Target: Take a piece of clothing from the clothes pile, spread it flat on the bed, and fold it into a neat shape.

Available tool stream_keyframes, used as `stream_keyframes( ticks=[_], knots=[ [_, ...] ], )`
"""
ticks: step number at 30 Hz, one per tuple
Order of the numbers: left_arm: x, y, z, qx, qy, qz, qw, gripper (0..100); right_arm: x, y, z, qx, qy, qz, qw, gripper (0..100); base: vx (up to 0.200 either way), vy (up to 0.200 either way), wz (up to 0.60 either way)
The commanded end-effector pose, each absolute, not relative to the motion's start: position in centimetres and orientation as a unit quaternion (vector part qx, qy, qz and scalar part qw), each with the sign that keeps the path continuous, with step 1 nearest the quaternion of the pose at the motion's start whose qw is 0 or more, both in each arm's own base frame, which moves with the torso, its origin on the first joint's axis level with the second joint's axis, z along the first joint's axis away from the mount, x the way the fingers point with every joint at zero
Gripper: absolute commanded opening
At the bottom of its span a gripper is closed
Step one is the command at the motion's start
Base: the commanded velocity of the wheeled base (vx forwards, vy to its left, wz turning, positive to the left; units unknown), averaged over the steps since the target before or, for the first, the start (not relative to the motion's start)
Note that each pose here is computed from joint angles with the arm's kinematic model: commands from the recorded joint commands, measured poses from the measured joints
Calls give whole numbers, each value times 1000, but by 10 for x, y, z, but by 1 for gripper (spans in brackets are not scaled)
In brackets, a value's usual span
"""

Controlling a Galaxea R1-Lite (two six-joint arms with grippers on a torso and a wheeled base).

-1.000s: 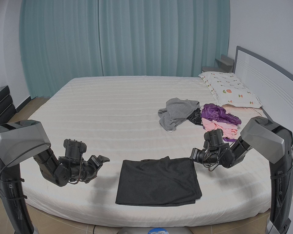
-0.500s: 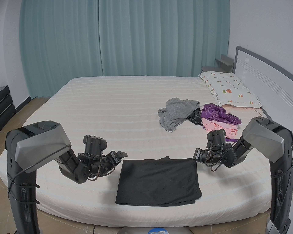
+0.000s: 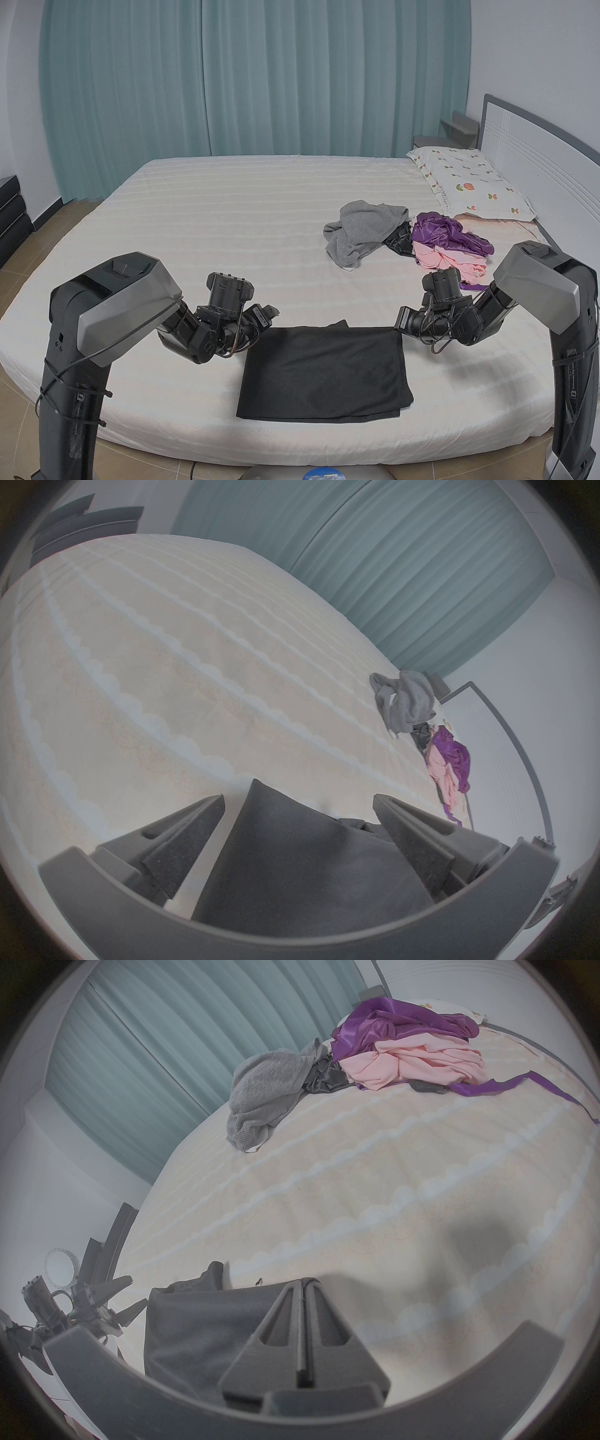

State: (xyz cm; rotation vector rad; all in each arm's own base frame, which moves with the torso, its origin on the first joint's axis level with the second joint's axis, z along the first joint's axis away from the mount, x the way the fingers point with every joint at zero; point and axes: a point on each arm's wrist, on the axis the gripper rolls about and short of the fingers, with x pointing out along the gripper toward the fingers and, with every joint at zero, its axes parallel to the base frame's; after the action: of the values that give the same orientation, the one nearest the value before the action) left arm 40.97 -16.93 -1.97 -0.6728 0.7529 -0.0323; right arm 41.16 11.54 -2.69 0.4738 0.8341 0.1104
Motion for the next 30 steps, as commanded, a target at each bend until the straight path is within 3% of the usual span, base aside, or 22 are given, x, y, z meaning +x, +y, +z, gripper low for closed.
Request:
stream_keyframes(
  ticks=[1, 4, 5, 19, 30],
  knots=[
    [419, -174, -36, -312, 366, -4, 877, 100, 411, 116, -29, 227, 403, 53, 885, 0, 0, 0, 0],
    [419, -177, -38, -299, 369, 6, 880, 100, 412, 116, -28, 228, 402, 53, 885, 0, 0, 0, 0],
    [419, -178, -39, -298, 370, 6, 880, 0, 412, 116, -28, 228, 403, 54, 885, 0, 0, 0, 0],
    [425, -177, -43, -288, 328, 70, 897, 0, 413, 116, -30, 228, 402, 53, 885, 0, 0, 0, 0],
    [425, -174, -42, -310, 323, 84, 890, 0, 419, 118, -32, 228, 397, 58, 887, 0, 0, 0, 0]
  ],
)
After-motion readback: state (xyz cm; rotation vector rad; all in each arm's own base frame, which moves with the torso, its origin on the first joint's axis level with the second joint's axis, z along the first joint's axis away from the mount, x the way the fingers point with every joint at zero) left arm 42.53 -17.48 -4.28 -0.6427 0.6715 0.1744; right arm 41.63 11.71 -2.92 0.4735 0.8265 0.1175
